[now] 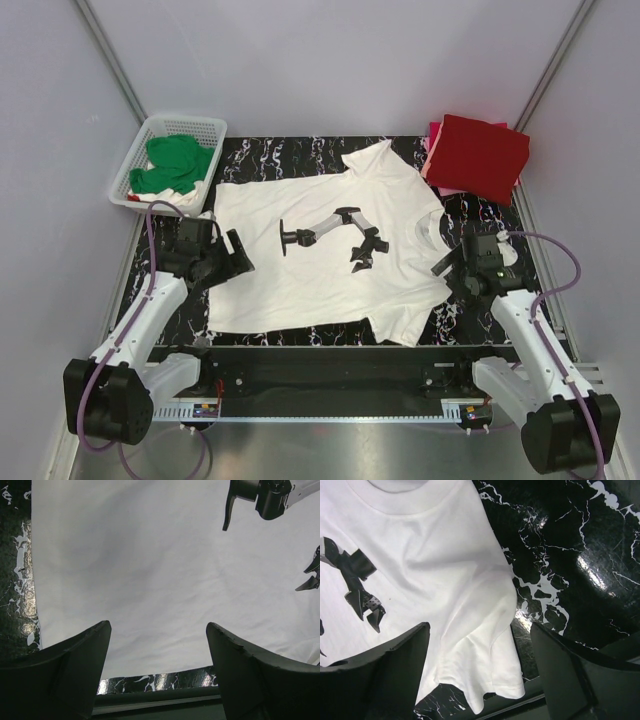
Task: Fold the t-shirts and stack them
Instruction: Flatten the tshirt out, then fold the tshirt
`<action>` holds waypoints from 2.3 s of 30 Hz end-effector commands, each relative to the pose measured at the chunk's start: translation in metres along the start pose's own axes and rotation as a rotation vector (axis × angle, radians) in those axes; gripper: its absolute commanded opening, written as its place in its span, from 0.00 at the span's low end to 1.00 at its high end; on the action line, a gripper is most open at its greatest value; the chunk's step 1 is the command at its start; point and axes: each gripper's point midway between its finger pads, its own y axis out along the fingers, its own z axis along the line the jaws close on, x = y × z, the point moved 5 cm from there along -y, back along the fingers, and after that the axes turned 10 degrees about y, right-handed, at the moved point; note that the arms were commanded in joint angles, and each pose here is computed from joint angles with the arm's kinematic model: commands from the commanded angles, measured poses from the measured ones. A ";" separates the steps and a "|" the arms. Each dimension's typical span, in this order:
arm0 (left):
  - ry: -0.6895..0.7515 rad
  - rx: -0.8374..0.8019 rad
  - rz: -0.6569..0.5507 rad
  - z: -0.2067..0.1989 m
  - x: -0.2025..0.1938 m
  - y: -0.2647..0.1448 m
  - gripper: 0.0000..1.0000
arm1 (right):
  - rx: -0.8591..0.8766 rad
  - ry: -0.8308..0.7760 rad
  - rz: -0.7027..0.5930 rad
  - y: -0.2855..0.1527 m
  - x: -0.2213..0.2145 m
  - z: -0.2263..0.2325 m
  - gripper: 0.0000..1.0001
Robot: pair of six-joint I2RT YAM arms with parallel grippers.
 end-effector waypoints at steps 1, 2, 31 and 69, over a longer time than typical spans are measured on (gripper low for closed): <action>0.005 -0.017 -0.047 -0.004 0.006 -0.002 0.83 | -0.021 0.008 0.039 0.003 -0.006 -0.003 0.90; 0.006 -0.015 -0.046 -0.004 0.006 -0.001 0.83 | 0.000 0.008 0.048 0.003 -0.007 0.000 0.90; 0.027 0.000 -0.054 -0.006 0.005 -0.001 0.83 | -0.030 -0.207 0.364 0.010 -0.117 -0.028 0.44; -0.135 -0.008 0.031 -0.010 -0.038 -0.016 0.82 | 0.146 -0.061 -0.055 -0.080 -0.036 -0.021 0.00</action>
